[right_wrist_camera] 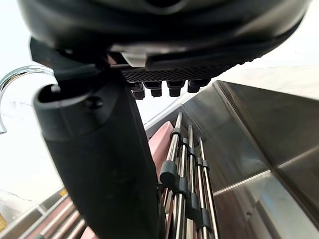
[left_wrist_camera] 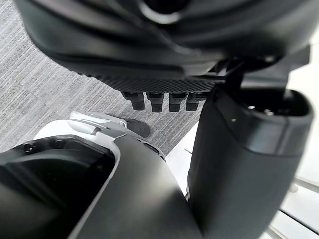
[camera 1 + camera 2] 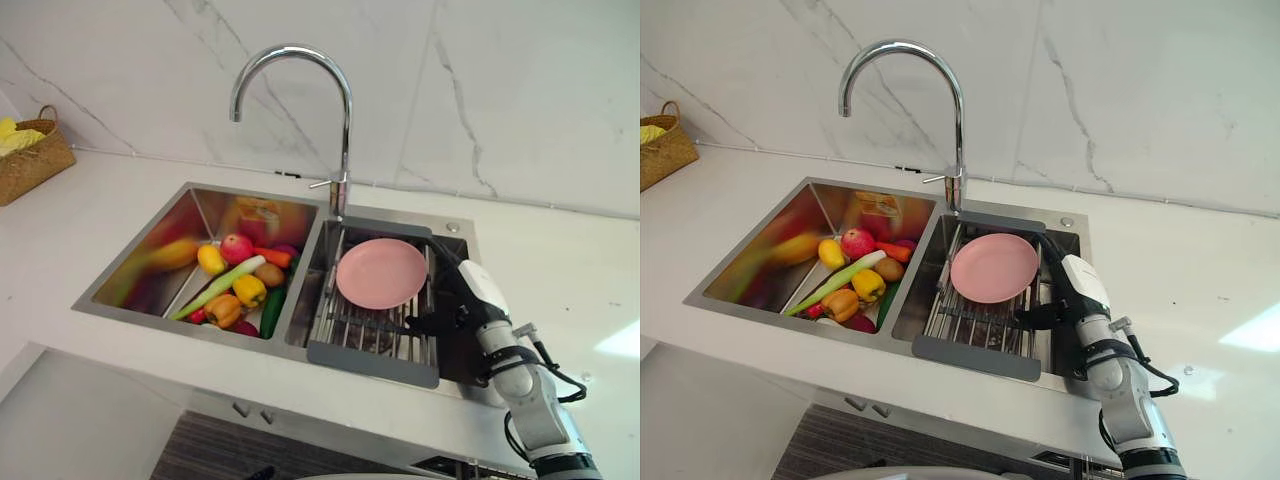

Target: Walk over to the sink, pick up the cup, carry it to the dishwasher, place the cup inside the dishwasher, then close the dishwasher door

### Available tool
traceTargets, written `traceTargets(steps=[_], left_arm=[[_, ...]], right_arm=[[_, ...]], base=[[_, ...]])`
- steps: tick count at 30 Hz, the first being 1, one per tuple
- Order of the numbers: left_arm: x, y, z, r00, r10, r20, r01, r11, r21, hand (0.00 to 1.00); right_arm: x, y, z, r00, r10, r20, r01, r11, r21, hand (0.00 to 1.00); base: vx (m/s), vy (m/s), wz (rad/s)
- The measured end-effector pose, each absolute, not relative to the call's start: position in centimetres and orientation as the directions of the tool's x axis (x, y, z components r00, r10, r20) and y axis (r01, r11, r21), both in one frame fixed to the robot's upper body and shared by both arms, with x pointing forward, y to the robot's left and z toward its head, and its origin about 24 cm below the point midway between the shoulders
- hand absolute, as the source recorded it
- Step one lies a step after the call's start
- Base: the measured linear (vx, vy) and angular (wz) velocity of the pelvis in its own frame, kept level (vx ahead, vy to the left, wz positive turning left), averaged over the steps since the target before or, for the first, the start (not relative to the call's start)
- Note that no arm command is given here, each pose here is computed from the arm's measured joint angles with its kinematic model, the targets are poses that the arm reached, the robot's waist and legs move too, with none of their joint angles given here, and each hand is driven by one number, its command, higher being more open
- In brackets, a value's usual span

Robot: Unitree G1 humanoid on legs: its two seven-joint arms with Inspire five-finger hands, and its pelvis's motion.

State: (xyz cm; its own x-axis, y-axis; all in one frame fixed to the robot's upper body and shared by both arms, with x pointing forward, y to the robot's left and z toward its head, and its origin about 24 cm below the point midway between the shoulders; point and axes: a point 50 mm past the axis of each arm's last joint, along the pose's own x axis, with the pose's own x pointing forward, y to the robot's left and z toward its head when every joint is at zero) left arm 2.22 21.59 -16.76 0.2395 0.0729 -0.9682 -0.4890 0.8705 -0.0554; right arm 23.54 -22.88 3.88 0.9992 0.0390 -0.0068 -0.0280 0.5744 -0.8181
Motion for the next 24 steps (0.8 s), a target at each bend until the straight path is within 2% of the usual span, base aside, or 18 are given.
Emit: traceTargets(steps=[6,16,24], left_arm=[[2.4,21.6,-16.7,0.243,0.072,-0.967,-0.486,0.872,-0.057,1.0],[2.5,21.6,-16.7,0.25,0.072,-0.966,-0.484,0.873,-0.06,1.0],[2.6,21.5,-16.6,0.254,0.072,-0.964,-0.483,0.873,-0.062,1.0]], right_arm=[[24.0,-22.9,3.3,0.999,-0.03,0.042,0.052,0.535,-0.843,1.0],[24.5,-22.3,2.1,0.998,-0.052,0.047,0.067,0.491,-0.869,1.0],[25.0,-21.7,2.0,0.99,-0.07,0.123,0.141,0.463,-0.875,1.0]], base=[[-0.02,-0.018,0.09],[-0.03,-0.014,0.09],[-0.01,-0.004,0.02]])
